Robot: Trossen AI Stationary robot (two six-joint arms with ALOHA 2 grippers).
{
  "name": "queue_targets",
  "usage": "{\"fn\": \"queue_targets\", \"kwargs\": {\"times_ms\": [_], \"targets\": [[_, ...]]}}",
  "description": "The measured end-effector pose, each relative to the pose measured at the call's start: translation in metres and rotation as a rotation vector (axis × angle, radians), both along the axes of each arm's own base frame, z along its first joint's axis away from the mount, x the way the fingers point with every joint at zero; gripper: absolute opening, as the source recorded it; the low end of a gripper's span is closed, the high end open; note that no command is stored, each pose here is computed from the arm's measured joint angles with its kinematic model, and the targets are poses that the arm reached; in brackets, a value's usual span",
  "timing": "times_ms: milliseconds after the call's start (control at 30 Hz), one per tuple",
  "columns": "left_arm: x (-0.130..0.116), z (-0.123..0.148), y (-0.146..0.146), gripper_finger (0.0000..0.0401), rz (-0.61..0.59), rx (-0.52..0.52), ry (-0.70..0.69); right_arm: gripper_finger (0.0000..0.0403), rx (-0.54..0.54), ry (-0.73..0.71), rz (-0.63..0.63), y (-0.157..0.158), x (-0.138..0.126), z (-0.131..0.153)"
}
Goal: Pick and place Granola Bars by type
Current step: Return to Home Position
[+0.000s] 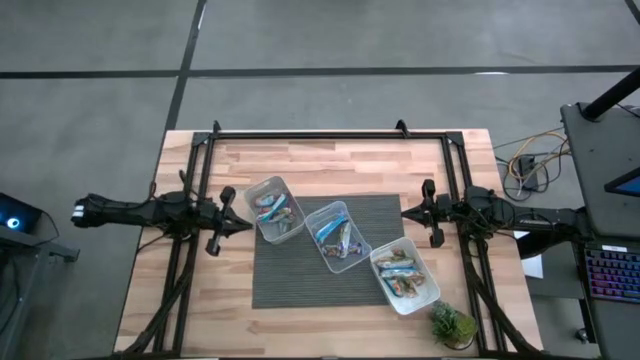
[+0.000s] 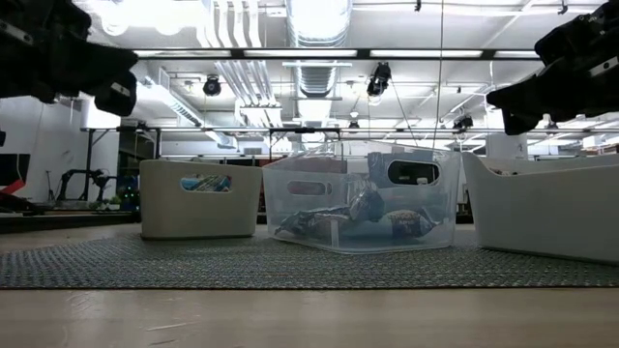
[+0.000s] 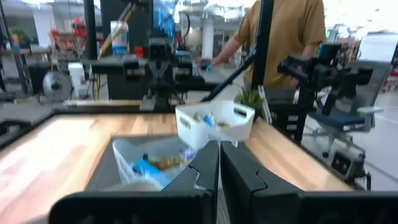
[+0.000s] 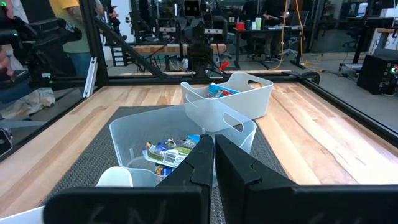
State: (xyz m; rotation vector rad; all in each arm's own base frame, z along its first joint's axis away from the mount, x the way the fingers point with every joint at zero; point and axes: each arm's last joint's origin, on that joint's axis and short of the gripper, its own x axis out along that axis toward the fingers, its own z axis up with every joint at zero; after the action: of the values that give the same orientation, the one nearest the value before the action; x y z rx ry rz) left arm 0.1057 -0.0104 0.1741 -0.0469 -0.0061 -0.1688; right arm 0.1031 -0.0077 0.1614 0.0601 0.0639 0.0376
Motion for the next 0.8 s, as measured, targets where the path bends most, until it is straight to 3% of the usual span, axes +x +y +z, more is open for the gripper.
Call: {"fn": "queue_targets", "kwargs": {"times_ms": [800], "targets": [[-0.004, -0.012, 0.001, 0.0, 0.02, 0.034, 0.065, 0.0008, 0.0, 0.0, 0.0, 0.0, 0.0, 0.0]]}}
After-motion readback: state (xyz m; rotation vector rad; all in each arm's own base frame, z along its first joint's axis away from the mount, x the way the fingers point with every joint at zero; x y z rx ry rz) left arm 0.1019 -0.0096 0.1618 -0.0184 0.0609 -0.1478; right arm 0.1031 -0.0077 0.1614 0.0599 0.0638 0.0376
